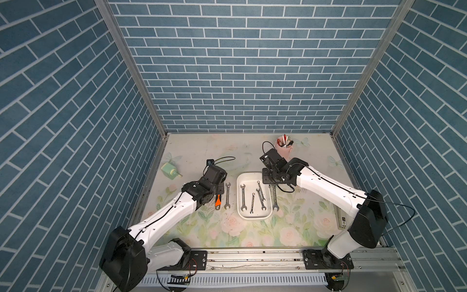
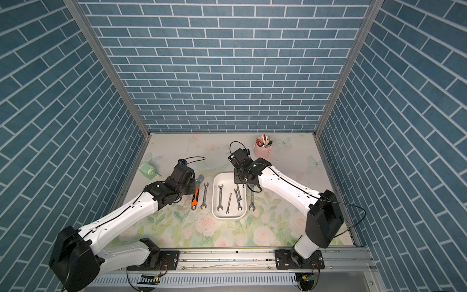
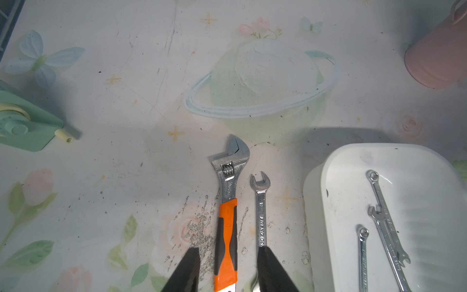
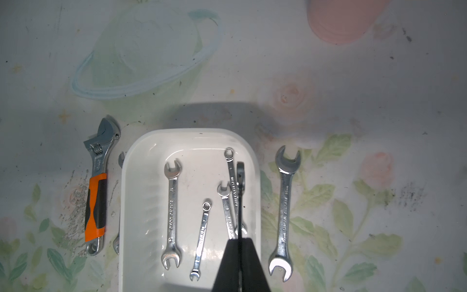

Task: Take out the wrench from the storage box
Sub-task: Place the wrench at the center of the board.

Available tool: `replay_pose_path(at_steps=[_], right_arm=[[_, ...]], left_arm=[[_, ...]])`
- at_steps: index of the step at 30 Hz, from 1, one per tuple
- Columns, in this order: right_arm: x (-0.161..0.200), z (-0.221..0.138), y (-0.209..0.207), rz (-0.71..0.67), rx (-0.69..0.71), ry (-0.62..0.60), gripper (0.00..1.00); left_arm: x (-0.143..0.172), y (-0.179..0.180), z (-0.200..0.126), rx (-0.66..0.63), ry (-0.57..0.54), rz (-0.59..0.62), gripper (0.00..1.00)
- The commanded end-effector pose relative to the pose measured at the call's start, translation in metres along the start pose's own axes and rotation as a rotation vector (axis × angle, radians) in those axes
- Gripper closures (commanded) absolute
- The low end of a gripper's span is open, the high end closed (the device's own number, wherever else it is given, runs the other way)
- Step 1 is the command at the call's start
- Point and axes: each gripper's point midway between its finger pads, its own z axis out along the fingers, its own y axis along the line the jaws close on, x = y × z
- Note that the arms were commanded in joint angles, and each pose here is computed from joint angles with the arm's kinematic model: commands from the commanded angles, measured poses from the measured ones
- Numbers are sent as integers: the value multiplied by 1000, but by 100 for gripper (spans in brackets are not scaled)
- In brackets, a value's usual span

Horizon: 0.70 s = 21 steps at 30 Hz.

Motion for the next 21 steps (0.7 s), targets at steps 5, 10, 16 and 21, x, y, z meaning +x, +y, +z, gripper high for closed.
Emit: replay_pose_path(at_steps=[5, 10, 16, 21], right_arm=[[28, 18, -67, -21, 167, 66, 100], [49, 40, -89, -32, 230, 112, 100], [67, 64, -97, -51, 258, 155, 100], [72, 79, -97, -75, 270, 182, 100]], left_arm=[[-8, -4, -2, 9, 1, -5, 57], [-9, -7, -2, 18, 6, -7, 57], [-9, -9, 0, 27, 14, -15, 57], [-7, -12, -1, 40, 22, -17, 57]])
